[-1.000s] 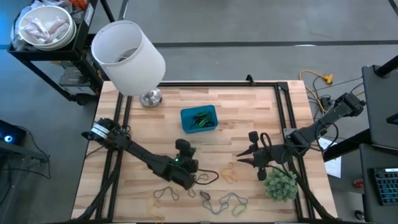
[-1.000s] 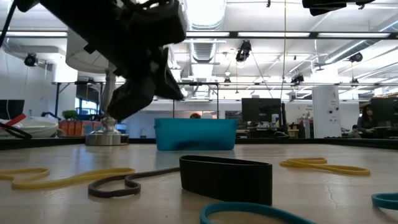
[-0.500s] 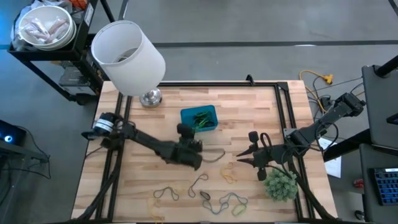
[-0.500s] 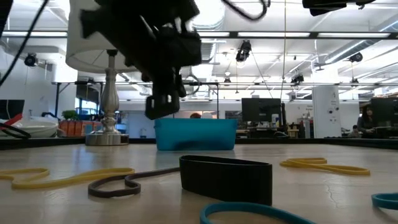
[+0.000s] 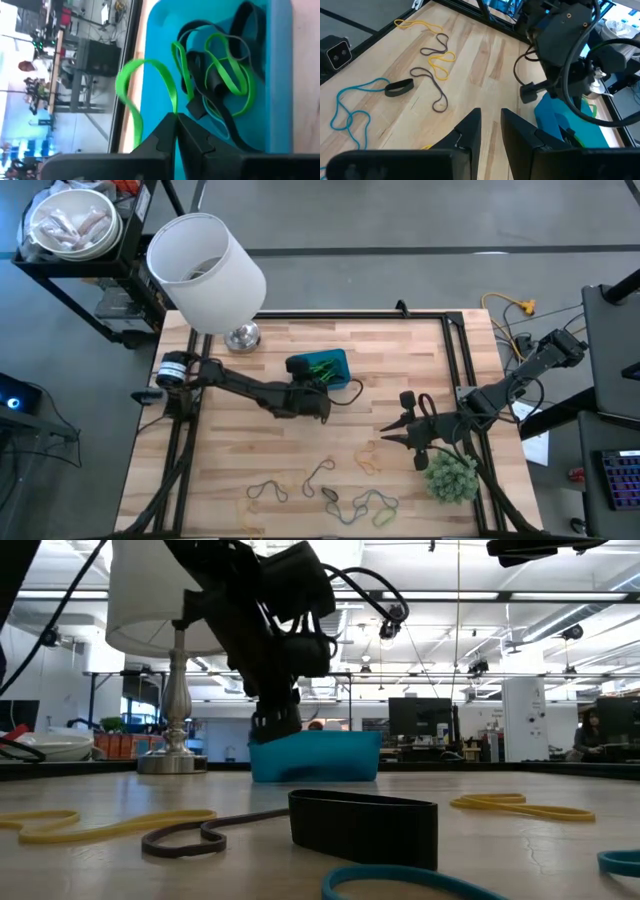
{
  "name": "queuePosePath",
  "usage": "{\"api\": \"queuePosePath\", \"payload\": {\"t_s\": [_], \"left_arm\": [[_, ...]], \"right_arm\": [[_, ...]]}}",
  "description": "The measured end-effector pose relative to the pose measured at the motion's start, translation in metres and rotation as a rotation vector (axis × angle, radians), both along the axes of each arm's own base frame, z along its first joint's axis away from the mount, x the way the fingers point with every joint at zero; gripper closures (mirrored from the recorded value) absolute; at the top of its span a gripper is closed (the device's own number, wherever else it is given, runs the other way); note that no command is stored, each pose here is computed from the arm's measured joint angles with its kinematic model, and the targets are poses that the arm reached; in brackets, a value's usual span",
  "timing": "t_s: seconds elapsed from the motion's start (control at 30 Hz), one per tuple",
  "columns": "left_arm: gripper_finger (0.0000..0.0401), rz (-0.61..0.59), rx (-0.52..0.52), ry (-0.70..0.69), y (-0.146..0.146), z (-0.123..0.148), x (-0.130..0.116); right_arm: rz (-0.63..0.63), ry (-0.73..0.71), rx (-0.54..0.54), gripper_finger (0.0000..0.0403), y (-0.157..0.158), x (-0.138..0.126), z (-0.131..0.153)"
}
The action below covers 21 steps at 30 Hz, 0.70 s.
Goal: Pick and place rubber bands into bin
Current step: Put the green rubber band into the blue bin
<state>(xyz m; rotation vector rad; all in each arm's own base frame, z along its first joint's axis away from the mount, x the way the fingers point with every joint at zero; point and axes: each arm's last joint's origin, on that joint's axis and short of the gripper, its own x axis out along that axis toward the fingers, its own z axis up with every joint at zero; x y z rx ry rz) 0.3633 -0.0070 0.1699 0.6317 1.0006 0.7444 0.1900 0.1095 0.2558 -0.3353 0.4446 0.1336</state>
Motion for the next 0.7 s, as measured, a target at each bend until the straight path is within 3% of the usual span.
{"api": "queuePosePath", "payload": {"t_s": [0.53, 0.7], "left_arm": [[0.0401, -0.033, -0.056, 0.008, -0.0011, -0.0012, 0.0006], [0.0376, -0.033, -0.057, 0.007, -0.0011, -0.0012, 0.0006]], "right_arm": [[0.0, 0.0, 0.0, 0.0335, 0.0, 0.0, 0.0], [0.0, 0.0, 0.0, 0.0335, 0.0, 0.0, 0.0]]}}
